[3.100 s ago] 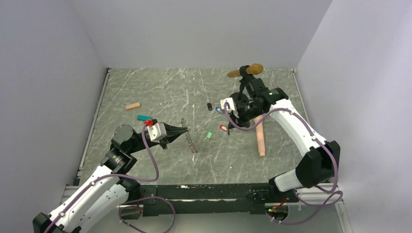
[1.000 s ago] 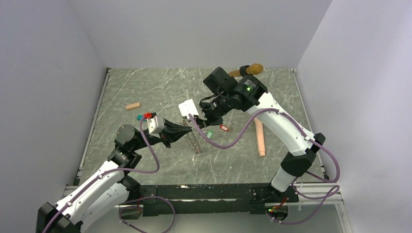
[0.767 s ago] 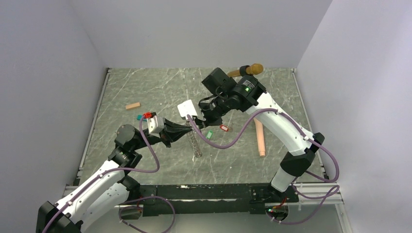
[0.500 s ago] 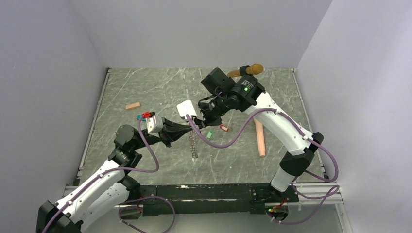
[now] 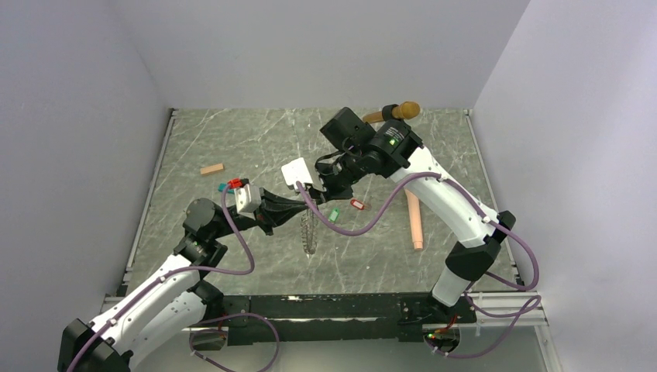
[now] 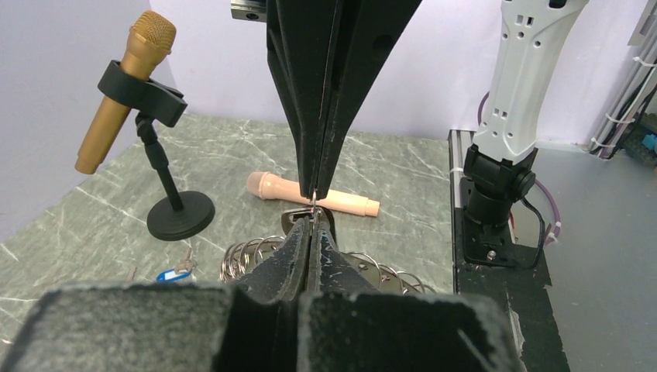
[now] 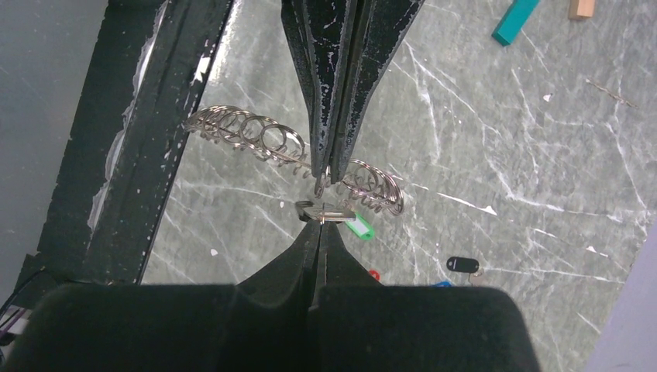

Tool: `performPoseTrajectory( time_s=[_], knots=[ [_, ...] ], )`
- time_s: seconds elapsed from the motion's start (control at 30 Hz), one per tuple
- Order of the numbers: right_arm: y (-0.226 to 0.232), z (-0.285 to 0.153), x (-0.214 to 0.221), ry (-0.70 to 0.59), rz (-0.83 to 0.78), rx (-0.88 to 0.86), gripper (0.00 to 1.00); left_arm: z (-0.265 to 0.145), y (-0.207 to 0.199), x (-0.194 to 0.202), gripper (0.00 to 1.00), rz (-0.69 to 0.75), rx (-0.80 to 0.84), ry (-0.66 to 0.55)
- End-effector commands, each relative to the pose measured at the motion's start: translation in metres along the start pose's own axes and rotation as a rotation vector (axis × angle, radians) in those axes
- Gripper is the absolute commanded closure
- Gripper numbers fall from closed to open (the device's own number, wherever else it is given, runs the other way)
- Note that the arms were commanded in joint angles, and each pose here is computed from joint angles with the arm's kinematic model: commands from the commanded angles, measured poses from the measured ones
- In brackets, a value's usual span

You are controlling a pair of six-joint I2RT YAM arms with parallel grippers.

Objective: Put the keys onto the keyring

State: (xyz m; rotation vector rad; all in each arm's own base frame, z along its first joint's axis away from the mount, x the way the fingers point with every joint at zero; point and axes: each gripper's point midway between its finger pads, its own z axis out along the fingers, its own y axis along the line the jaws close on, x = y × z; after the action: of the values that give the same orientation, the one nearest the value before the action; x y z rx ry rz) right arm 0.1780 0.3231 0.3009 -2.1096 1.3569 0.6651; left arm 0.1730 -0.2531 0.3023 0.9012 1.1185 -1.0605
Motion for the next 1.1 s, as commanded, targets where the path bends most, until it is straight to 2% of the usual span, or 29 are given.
performPoseTrajectory(
  time_s=[0.0, 1.07],
  knots=[
    [-0.0071, -0.0083, -0.0175, -0.047, -0.022, 0.041, 1.00, 0.0022, -0.0035, -0.0217, 1.00, 0.048, 0.026, -0.061],
    [0.0016, -0.0064, -0.0240, -0.086, -0.025, -0.012, 1.00, -0.0002, 0.0001, -0.0213, 1.00, 0.065, -0.004, -0.059]
  ],
)
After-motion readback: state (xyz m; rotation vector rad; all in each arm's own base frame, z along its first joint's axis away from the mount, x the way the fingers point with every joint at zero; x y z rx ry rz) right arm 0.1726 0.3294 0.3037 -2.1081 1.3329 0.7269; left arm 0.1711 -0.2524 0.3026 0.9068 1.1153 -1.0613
